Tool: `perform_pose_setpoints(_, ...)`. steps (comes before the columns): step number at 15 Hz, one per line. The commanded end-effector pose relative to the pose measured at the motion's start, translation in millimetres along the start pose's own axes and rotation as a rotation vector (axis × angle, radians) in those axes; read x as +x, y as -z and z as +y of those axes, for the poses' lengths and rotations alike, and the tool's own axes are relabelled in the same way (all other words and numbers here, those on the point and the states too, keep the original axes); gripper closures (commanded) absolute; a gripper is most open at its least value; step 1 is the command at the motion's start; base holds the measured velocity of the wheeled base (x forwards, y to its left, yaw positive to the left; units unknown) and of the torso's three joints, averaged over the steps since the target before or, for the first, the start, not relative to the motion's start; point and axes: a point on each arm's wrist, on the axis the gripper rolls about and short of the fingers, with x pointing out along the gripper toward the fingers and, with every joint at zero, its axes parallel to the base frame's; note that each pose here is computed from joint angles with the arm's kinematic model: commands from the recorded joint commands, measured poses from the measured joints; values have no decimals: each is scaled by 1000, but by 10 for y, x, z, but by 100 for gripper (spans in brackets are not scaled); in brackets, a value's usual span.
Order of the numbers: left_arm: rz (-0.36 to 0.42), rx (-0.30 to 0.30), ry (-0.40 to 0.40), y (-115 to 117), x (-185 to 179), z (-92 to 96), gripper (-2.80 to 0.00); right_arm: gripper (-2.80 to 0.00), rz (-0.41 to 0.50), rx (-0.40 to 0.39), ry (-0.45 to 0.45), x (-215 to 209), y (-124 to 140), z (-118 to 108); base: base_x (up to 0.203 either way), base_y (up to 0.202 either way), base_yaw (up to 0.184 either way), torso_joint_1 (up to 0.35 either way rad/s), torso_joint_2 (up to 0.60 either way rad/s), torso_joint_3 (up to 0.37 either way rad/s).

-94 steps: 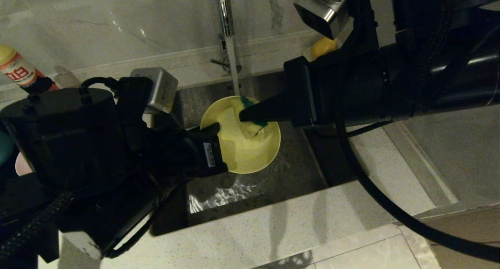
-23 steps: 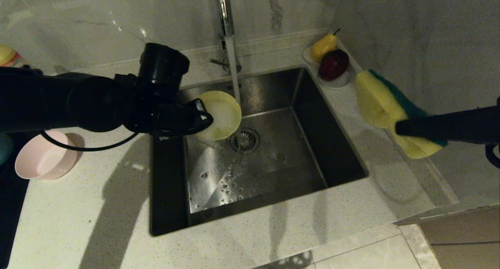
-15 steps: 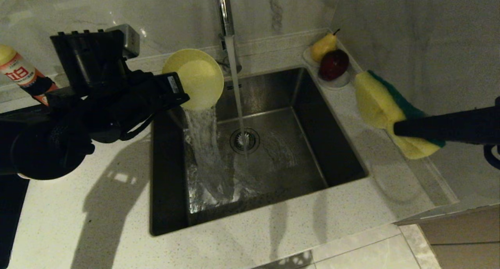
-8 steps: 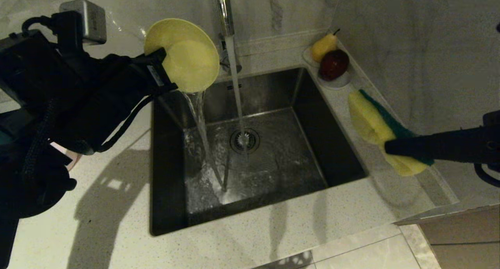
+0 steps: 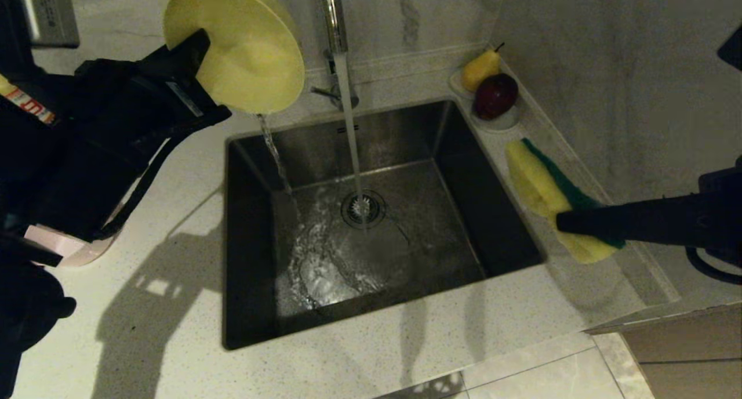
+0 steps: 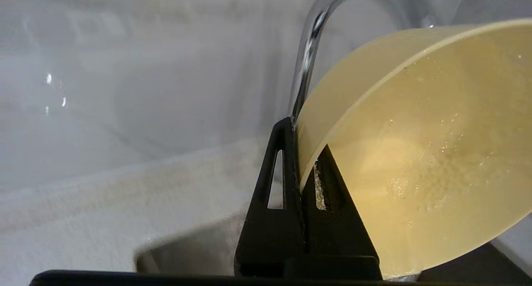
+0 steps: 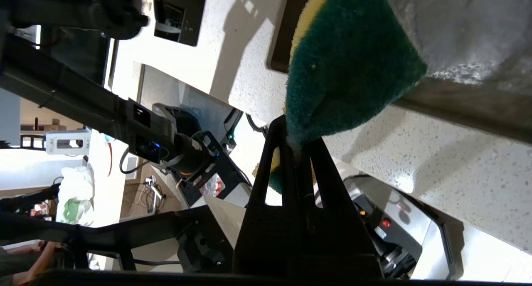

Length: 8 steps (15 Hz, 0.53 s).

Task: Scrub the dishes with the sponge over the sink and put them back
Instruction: Rinse the bowl, then place the bowl on the table

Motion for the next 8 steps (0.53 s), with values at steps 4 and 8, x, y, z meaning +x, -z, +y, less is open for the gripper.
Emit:
perform_pose_setpoints(4, -8, -4, 13, -87, -44, 15, 0, 0, 16, 5, 6, 44, 16, -19, 0, 0, 0, 0, 0, 0)
perform_pose_setpoints(8, 336, 13, -149, 94, -96, 96, 0, 0, -14, 3, 26, -20, -20, -23, 0, 0, 0, 0, 0, 0)
